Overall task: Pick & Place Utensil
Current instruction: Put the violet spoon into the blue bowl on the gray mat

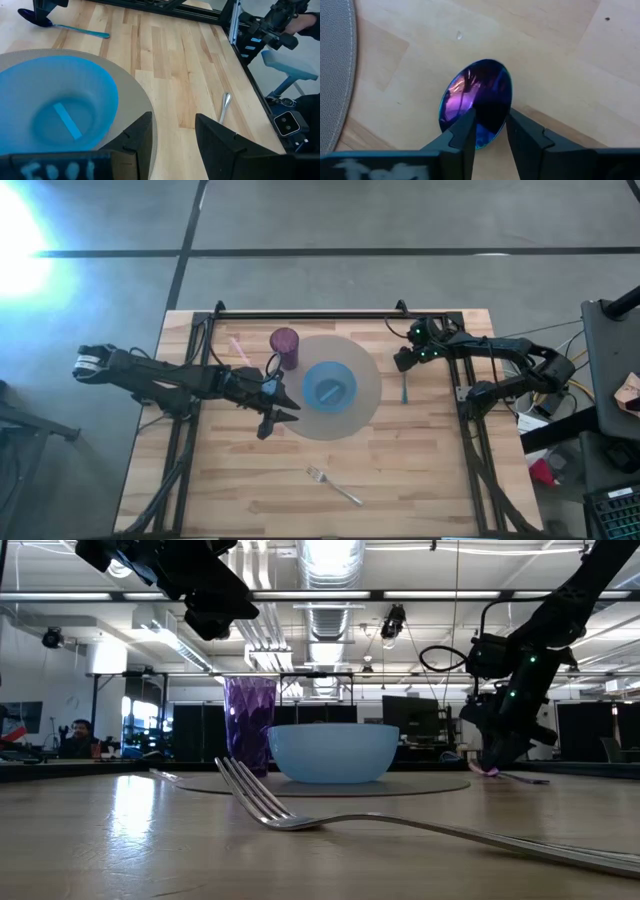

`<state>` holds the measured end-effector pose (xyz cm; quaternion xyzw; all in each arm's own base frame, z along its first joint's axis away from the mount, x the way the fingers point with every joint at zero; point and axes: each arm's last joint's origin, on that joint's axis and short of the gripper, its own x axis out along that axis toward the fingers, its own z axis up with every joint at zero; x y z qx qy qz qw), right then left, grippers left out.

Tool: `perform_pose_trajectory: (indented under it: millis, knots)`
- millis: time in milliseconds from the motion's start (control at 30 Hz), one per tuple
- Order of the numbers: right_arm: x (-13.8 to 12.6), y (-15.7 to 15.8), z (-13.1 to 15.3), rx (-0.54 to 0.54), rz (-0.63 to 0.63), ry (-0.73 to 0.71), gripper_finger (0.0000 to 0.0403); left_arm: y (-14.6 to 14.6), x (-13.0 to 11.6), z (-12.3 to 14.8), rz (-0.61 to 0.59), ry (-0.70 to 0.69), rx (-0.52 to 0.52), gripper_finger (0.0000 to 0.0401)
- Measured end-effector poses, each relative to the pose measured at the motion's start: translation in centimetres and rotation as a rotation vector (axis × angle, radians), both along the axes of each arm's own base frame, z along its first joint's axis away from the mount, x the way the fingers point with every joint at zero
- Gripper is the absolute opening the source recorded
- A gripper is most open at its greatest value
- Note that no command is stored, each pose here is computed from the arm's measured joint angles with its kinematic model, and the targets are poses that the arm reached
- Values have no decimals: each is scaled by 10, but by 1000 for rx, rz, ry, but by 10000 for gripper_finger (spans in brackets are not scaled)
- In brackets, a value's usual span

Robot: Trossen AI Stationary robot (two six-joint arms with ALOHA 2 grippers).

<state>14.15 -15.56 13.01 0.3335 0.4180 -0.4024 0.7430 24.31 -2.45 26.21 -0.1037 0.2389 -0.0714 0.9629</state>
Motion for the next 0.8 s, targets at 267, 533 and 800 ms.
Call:
perform_pose_trajectory:
  millis: [267, 533, 800]
  knots:
    - [0, 0, 0, 1, -6, -6, 63, 0, 0, 0, 2, 2, -6, 140]
    - [1, -1, 1, -3, -11, -18, 23, 0, 0, 0, 2, 2, -6, 140]
    - [1, -1, 2, -5, -2, -21, 9, 0, 0, 0, 2, 2, -6, 140]
